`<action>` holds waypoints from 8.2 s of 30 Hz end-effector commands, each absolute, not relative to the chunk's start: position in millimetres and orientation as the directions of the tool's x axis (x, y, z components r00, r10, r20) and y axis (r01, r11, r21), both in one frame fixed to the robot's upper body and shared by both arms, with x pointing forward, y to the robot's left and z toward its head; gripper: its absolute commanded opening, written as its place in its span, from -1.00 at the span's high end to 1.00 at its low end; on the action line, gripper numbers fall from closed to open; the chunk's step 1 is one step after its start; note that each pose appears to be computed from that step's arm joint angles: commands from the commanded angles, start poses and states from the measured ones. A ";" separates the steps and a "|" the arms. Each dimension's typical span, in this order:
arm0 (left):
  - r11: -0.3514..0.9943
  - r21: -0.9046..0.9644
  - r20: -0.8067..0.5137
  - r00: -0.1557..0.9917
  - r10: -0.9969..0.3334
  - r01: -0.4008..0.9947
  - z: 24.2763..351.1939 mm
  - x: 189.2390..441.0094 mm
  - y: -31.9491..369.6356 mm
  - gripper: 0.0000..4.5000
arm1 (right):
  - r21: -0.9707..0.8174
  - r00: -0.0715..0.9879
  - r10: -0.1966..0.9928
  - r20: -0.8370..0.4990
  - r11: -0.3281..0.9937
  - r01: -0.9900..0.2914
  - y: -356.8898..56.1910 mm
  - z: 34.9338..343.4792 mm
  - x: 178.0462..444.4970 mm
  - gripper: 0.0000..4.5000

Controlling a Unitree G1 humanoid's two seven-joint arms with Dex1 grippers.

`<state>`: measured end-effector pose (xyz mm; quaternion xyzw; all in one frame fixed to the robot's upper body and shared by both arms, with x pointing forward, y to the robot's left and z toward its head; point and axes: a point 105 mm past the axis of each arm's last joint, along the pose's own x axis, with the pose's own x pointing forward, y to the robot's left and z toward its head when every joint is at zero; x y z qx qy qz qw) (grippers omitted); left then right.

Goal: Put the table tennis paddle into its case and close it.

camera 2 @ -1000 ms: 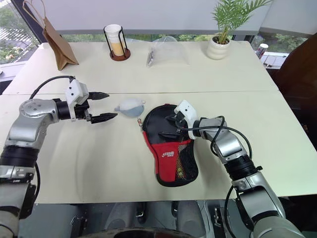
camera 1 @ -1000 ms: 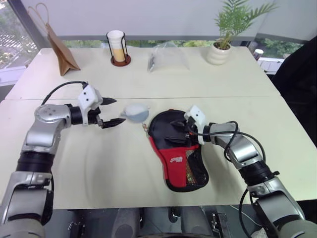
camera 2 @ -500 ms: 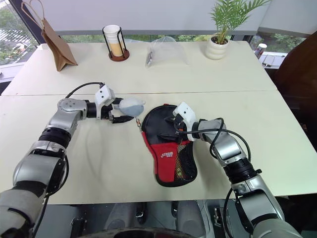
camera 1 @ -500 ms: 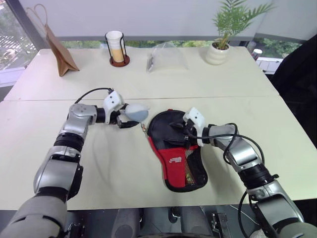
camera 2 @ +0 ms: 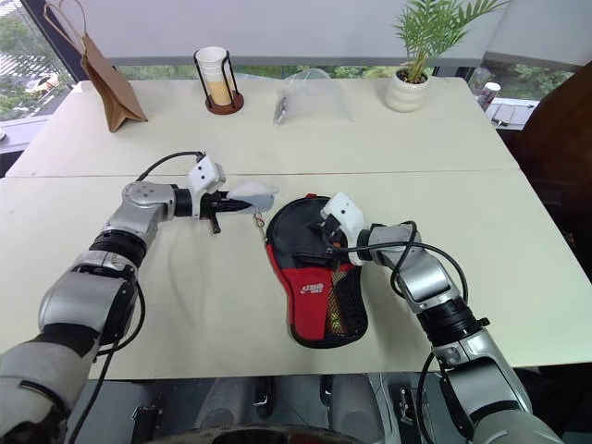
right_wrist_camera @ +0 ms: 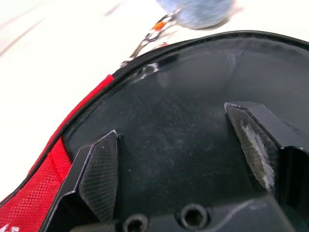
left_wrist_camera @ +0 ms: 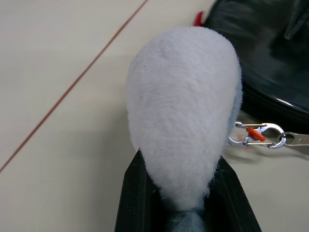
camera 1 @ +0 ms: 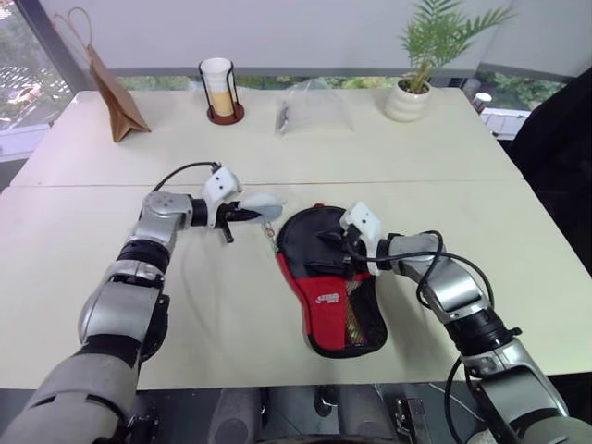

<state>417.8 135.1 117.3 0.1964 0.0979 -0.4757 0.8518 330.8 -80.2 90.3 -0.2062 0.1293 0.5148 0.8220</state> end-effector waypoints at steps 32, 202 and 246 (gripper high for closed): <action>0.352 0.709 -0.211 0.660 -0.721 0.611 168.9 432.1 -54.7 0.97 | -0.083 0.345 0.669 -0.658 0.392 -0.916 -52.5 7.0 298.7 -0.78; 0.116 0.266 -0.554 0.250 -0.794 0.957 11.2 348.7 19.2 -0.71 | -0.437 0.539 0.331 -0.774 0.337 -0.834 -221.5 125.7 218.4 0.91; 0.111 0.254 -0.556 0.239 -0.796 0.961 6.8 343.1 18.6 -0.71 | -0.269 0.242 0.415 -0.877 -0.008 -0.963 -205.1 114.8 162.8 0.91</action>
